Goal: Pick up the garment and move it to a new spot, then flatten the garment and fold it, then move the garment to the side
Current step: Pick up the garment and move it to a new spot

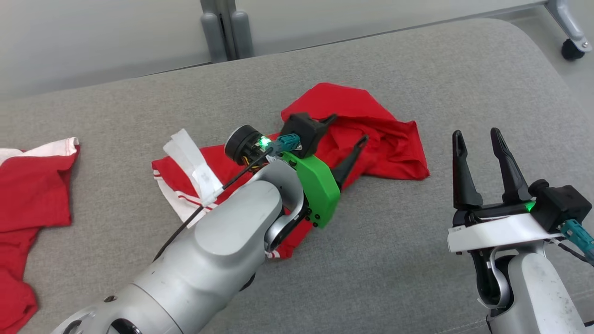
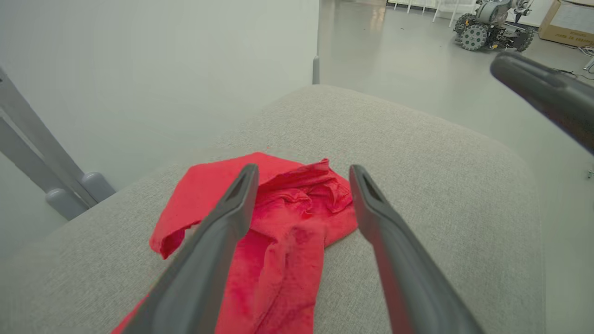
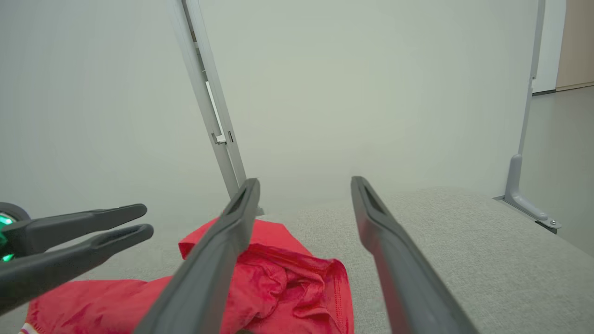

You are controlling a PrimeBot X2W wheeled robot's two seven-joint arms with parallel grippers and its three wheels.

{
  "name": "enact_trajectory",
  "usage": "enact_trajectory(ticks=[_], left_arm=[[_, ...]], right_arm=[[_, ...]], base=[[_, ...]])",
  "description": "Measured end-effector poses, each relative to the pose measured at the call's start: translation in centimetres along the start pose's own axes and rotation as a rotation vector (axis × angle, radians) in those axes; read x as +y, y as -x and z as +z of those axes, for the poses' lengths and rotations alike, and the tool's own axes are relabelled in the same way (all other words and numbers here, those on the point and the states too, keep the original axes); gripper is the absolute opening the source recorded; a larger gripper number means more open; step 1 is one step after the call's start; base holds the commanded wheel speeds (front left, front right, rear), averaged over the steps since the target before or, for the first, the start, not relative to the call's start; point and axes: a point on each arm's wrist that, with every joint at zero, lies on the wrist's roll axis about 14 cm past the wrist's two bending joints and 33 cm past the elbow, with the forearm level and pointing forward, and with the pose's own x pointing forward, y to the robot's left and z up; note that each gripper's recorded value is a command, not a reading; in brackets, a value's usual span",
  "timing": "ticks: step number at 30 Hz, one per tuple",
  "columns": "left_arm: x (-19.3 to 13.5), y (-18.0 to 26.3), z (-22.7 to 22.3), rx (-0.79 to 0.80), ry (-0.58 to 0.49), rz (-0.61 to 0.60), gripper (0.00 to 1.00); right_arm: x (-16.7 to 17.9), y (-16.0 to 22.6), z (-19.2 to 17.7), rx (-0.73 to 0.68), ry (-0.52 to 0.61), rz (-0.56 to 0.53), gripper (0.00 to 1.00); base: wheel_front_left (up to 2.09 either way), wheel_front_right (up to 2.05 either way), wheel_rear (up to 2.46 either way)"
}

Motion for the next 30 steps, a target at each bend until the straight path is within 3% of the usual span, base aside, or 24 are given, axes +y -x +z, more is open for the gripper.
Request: enact_trajectory(ticks=[5,7,12,14,21,30], left_arm=[[4.4,3.1,1.4,-0.130,0.012,0.185,1.00],[7.1,5.5,2.0,-0.182,-0.008,0.304,1.00],[10.0,11.6,2.7,-0.276,-0.024,0.485,1.00],[11.4,15.4,2.7,-0.303,-0.087,0.600,1.00],[10.1,21.6,0.7,-0.339,-0.060,0.751,1.00],[8.5,23.2,-0.2,-0.396,0.018,0.790,1.00]], right_arm=[[1.8,-0.3,0.1,-0.007,-0.010,0.052,1.00],[3.0,-0.4,0.2,-0.014,0.008,0.089,1.00],[4.9,-0.1,-0.1,-0.007,0.036,0.149,1.00],[5.7,0.0,-0.3,-0.004,0.047,0.171,1.00],[6.6,0.8,-0.1,-0.008,0.052,0.201,1.00],[6.9,1.6,0.3,-0.012,0.037,0.206,1.00]], base=[[0.00,0.00,0.00],[0.00,0.00,0.00],[0.00,0.00,0.00],[0.00,0.00,0.00],[0.00,0.00,0.00],[0.00,0.00,0.00]])
